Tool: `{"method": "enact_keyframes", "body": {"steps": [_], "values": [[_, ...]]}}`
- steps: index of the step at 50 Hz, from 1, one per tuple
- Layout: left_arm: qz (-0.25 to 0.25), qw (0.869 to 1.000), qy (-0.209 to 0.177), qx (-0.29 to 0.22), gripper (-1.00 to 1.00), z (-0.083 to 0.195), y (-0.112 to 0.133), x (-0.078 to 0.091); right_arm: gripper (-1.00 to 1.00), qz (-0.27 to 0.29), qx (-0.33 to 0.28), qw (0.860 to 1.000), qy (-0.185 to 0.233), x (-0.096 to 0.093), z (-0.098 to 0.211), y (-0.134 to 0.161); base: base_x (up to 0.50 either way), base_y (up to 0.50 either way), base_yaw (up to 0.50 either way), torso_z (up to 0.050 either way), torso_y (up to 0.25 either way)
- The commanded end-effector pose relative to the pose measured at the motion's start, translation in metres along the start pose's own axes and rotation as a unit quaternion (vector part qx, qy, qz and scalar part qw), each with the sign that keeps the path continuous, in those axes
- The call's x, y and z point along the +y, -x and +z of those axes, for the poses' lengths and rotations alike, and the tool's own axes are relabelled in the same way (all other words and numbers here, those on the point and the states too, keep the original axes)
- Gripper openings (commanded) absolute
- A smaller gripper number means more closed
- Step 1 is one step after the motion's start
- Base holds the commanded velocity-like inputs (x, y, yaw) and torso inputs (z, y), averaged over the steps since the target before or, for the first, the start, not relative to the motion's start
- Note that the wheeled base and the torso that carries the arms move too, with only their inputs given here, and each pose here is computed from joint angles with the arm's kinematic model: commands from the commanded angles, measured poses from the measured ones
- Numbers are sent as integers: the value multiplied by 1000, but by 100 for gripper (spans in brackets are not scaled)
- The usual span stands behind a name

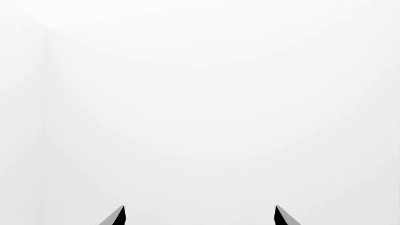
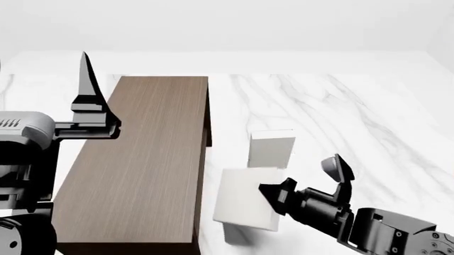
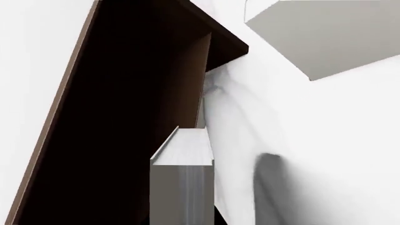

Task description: Pick up the book on the right and place it under the cabinet shelf.

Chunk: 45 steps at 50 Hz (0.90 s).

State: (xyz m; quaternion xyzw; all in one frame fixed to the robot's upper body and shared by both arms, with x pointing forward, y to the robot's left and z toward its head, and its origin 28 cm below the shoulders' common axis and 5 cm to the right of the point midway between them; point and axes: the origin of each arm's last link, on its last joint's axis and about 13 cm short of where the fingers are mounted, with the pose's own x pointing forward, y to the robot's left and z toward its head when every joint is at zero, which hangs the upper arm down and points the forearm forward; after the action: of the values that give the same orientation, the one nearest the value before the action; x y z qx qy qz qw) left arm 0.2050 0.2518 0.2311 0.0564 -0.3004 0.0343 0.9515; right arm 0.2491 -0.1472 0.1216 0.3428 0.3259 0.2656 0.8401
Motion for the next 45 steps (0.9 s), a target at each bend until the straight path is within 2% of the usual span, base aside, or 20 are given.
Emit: {"method": "enact_keyframes", "body": {"steps": [1, 10, 33, 45], "values": [[-1, 1000, 1, -1, 100, 0, 0, 0, -100, 15, -5, 1000, -25, -8, 3, -13, 0, 0, 0, 0, 10], [-2, 1000, 1, 0, 100, 0, 0, -1, -100, 0, 13, 999, -35, -16, 1, -23, 0, 0, 0, 0, 1], [-3, 1000, 0, 1, 100, 0, 0, -1, -100, 1, 33, 997, -64, -34, 0, -42, 0, 0, 0, 0, 1], [-4, 1000, 0, 1, 100, 0, 0, -2, -100, 15, 50, 997, -63, -33, 1, -53, 0, 0, 0, 1, 1]]}}
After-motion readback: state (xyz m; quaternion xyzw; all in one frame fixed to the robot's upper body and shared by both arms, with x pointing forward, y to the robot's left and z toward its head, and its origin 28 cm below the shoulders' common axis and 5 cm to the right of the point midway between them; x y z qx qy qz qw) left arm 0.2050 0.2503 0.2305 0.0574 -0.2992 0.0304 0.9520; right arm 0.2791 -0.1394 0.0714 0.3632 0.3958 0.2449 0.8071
